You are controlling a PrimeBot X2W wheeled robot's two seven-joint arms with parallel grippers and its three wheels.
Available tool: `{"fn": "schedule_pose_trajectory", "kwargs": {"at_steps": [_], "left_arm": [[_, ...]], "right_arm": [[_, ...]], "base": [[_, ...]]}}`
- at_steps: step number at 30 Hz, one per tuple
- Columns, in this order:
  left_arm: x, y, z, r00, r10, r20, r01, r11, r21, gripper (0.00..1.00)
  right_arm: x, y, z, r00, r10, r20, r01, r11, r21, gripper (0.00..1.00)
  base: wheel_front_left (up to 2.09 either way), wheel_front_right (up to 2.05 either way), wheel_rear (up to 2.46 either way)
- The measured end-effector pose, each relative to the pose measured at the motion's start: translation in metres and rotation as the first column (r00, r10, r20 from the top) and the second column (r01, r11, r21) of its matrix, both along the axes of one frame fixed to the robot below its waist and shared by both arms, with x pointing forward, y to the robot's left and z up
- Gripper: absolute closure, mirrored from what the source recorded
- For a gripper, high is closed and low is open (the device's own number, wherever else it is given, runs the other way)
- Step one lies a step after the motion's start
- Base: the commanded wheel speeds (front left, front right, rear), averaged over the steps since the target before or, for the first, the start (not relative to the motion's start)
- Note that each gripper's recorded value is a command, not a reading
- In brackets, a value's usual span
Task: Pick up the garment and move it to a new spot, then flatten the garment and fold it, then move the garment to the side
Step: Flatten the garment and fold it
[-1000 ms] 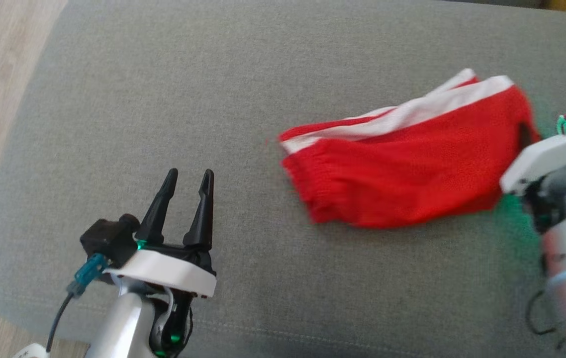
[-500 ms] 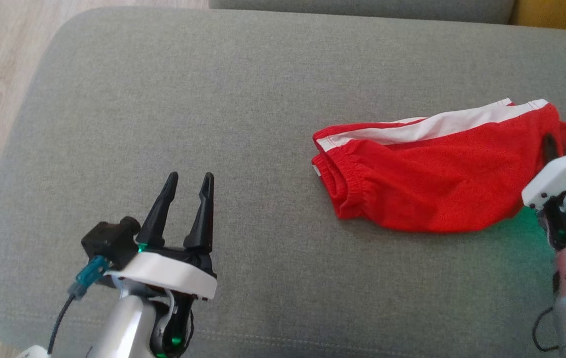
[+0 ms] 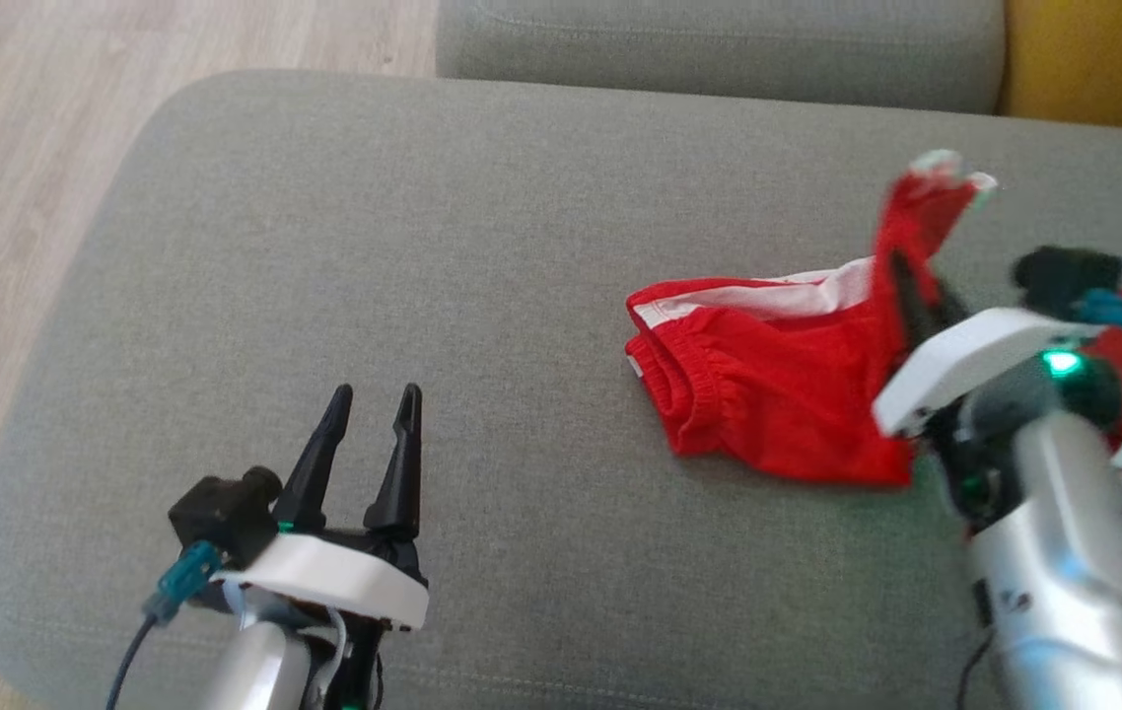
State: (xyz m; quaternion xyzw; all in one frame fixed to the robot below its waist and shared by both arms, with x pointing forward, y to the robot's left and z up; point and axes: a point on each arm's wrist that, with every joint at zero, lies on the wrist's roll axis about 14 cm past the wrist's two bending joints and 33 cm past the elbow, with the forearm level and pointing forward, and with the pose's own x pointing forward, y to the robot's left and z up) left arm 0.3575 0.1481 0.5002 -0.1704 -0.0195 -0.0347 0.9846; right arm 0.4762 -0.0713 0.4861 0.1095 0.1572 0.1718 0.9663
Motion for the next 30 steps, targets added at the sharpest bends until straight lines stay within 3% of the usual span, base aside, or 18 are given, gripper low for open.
{"fn": "schedule_pose_trajectory", "kwargs": {"at_steps": [11, 20, 21, 22, 30], "left_arm": [[-0.011, 0.009, 0.008, 0.999, 0.035, 0.023, -0.035, 0.999, 0.000, 0.00], [-0.018, 0.013, -0.001, 0.999, 0.052, -0.003, -0.052, 0.999, -0.003, 0.00], [-0.018, 0.013, -0.001, 0.999, 0.053, -0.005, -0.053, 0.999, -0.003, 0.00], [-0.018, 0.014, -0.002, 0.999, 0.053, -0.007, -0.053, 0.999, -0.003, 0.00], [-0.018, 0.014, -0.006, 0.998, 0.056, -0.021, -0.056, 0.998, -0.003, 0.00]], "right_arm": [[-0.066, 0.084, -0.007, 0.956, 0.289, -0.041, -0.287, 0.957, 0.045, 1.00], [-0.084, 0.101, -0.024, 0.925, 0.369, -0.093, -0.368, 0.929, 0.030, 1.00], [-0.086, 0.101, -0.029, 0.921, 0.373, -0.110, -0.372, 0.928, 0.026, 0.77], [-0.088, 0.102, -0.034, 0.916, 0.383, -0.120, -0.384, 0.923, 0.012, 0.00], [-0.092, 0.107, -0.044, 0.903, 0.405, -0.144, -0.409, 0.913, 0.003, 0.00]], "base": [[0.00, 0.00, 0.00], [0.00, 0.00, 0.00], [0.00, 0.00, 0.00], [0.00, 0.00, 0.00], [0.00, 0.00, 0.00]]}}
